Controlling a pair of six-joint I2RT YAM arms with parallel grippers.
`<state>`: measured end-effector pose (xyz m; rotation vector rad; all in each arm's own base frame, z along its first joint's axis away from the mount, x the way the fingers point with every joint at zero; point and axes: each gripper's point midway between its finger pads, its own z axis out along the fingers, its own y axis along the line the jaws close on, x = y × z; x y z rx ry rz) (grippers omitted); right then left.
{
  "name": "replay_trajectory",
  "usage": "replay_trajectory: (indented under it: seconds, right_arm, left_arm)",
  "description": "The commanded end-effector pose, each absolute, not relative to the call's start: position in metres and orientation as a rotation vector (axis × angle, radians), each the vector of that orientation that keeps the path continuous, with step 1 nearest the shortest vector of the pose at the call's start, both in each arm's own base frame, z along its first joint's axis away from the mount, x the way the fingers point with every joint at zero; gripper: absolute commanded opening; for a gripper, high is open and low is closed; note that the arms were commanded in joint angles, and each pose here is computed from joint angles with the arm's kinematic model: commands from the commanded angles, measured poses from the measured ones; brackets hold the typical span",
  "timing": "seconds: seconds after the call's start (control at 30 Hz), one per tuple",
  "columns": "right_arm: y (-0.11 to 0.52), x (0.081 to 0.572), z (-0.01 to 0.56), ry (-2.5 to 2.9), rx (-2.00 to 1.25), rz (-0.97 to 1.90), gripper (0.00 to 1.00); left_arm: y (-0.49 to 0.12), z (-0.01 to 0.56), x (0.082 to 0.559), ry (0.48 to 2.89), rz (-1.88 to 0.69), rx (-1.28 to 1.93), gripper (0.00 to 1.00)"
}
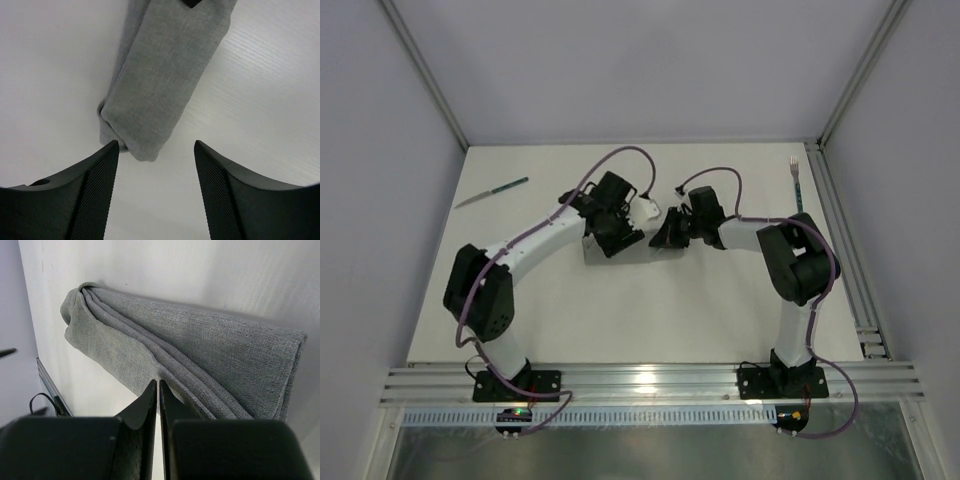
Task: Fold the napkin into a case and place the utensils inside
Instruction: Smooth out the smaller rectangle-folded napkin at the center of the board, then pick up the smaller rectangle-folded napkin from the center of the board.
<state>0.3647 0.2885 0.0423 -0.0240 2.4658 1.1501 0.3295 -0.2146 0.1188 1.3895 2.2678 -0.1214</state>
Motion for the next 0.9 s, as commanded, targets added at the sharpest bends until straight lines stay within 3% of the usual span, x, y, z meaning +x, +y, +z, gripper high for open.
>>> replay_trajectory:
  seconds: [0.0, 0.23, 0.43, 0.6, 0.73, 0.87]
  right_arm:
    - [0.289, 0.367, 0.047, 2.445, 0.022, 1.200, 0.08]
    - [0.288, 0.366, 0.046, 2.440, 0.065, 1.230, 0.08]
    - [0.287, 0.364, 0.044, 2.448, 0.062, 1.215, 0.08]
    - [0.287, 0.364, 0.043, 2.452, 0.055, 1.220, 0.08]
    - [0.288, 0.363, 0.043, 2.452, 0.057, 1.222, 0.08]
    - [0.288, 0.363, 0.046, 2.441, 0.048, 1.237, 0.09]
  left_arm:
    - [-0.221, 0.087, 0.330, 2.157, 0.160, 1.595, 0.66]
    - [-0.258, 0.069, 0.358, 1.912, 0.377, 1.656, 0.67]
    - [-0.262, 0.029, 0.329, 1.973, 0.288, 1.806, 0.66]
    - [-0.251, 0.011, 0.339, 1.968, 0.430, 1.820, 0.65]
    - [-0.249, 0.010, 0.346, 1.946, 0.484, 1.803, 0.57]
    - [-0.246, 0.005, 0.347, 1.924, 0.512, 1.827, 0.33]
